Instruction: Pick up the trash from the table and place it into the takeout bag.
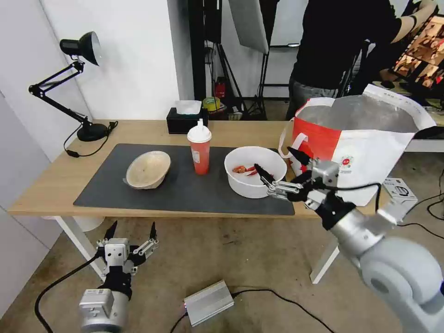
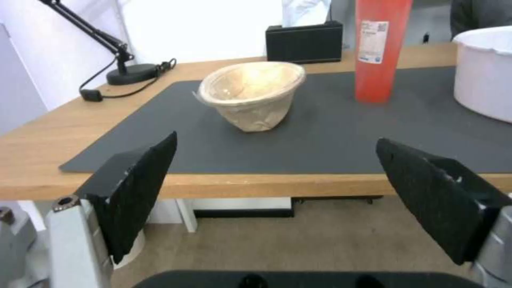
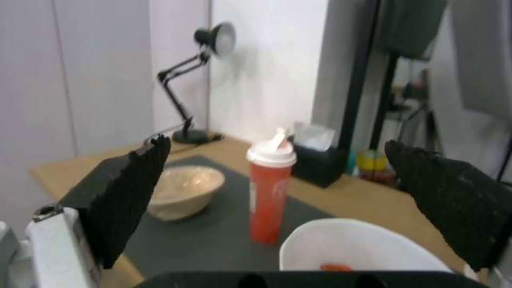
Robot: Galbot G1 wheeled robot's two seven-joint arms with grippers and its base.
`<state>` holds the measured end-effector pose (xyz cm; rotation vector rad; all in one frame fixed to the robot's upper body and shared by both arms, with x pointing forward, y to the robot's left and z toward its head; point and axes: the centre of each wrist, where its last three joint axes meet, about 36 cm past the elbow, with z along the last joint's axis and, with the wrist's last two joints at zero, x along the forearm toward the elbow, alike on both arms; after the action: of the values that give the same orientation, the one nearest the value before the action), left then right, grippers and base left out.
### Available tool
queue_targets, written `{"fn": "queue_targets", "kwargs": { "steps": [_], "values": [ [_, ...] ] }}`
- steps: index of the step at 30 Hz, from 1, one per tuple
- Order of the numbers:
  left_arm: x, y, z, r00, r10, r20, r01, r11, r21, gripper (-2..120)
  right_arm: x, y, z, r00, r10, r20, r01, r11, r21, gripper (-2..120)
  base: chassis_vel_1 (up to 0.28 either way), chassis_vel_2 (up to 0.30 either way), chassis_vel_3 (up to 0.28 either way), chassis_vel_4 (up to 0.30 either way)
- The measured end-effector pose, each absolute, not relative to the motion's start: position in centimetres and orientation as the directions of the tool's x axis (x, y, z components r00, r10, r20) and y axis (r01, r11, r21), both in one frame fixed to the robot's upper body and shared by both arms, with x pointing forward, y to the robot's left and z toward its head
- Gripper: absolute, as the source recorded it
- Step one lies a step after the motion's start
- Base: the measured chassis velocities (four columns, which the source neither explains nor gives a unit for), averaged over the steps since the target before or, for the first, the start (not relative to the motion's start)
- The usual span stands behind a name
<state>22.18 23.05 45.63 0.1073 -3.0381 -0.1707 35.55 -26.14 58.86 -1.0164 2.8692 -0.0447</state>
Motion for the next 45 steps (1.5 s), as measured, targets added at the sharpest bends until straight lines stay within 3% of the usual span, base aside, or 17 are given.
{"fn": "queue_targets", "kwargs": {
  "steps": [11,19,30,45],
  "values": [
    [22.1,23.0,45.7,-0.991,-0.095,0.089,-0.085,0.990,0.114,100,41.4,-27.5,63.8,-0.653,-0.733,0.193,-0.757,0.638,-0.138,100,0.000,0.000,0.000,0.000],
    [22.1,23.2,45.8,-0.991,-0.103,0.086,-0.092,0.989,0.115,100,44.9,-28.2,65.5,-0.641,-0.714,0.282,-0.767,0.613,-0.190,100,0.000,0.000,0.000,0.000],
    [22.2,23.3,45.5,-0.990,-0.109,0.091,-0.099,0.988,0.116,100,48.3,-28.2,63.5,-0.595,-0.693,0.408,-0.799,0.563,-0.209,100,0.000,0.000,0.000,0.000],
    [22.3,23.2,45.3,-0.989,-0.119,0.092,-0.109,0.988,0.108,100,50.4,-27.2,62.5,-0.554,-0.690,0.465,-0.825,0.527,-0.201,98,0.000,0.000,0.000,0.000]
  ]
}}
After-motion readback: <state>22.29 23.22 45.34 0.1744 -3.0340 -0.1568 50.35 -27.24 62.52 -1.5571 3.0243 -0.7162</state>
